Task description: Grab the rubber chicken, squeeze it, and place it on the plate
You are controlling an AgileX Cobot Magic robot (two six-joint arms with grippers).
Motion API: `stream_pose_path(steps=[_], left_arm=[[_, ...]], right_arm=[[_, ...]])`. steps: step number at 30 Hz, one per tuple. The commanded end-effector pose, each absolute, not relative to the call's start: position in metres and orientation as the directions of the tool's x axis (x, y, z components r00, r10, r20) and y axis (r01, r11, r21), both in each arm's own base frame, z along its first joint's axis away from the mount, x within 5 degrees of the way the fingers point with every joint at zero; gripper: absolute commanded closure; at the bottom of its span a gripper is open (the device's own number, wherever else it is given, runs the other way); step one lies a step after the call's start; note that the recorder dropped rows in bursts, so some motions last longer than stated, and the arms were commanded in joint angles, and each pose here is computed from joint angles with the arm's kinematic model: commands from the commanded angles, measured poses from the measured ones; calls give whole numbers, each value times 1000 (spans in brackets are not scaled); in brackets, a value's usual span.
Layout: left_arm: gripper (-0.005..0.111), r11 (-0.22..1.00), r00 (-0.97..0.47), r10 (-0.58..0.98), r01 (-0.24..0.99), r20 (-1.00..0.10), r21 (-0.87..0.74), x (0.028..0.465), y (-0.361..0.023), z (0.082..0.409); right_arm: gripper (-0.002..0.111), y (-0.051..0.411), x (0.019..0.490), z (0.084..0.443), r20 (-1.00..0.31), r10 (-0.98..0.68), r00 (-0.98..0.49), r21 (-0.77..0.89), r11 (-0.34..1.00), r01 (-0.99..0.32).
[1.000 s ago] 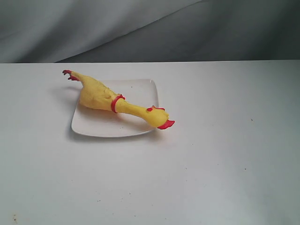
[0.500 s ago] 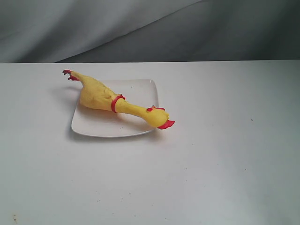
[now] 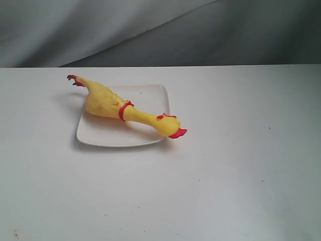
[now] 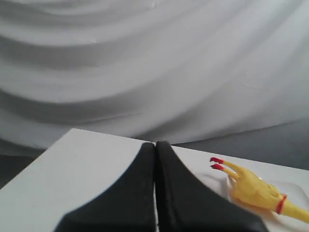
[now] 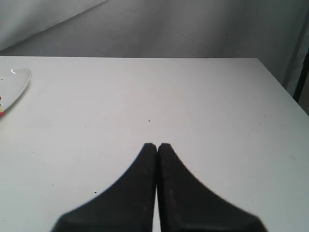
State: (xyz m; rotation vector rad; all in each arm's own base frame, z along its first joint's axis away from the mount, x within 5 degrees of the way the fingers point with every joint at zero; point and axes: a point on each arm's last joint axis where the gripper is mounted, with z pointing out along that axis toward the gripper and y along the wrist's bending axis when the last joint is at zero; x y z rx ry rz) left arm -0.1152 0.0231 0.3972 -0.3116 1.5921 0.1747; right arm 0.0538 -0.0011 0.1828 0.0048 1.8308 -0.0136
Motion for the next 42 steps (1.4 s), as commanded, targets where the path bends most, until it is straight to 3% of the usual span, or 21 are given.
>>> stream_pose_path(steps=[1,5,9,13,18,31,42], left_arm=[[107,898,13,-68,-436,-998,-67,-124,16,400],[107,854,26,-65,-516,-998,-69,-127,4,401],[107,857,36,-87,-507,-996,-93,-126,3,401],[107,946,190,-92,-289,-977,-145,-114,-14,415],[107,996,271,3,-83,-963,-20,-80,-28,412],[107,985,183,-103,-121,-978,-126,12,-4,325],[107,966,53,-189,-168,-981,-195,48,7,240]], right_arm=[[108,-1,54,182,-968,3,-251,0,1000,11],[108,-1,54,182,-968,3,-251,0,1000,11],[108,-1,54,182,-968,6,-251,4,1000,11],[108,-1,54,182,-968,6,-251,4,1000,11],[108,-1,54,182,-968,6,-251,4,1000,11],[108,-1,54,182,-968,3,-251,0,1000,11],[108,-1,54,182,-968,6,-251,4,1000,11]])
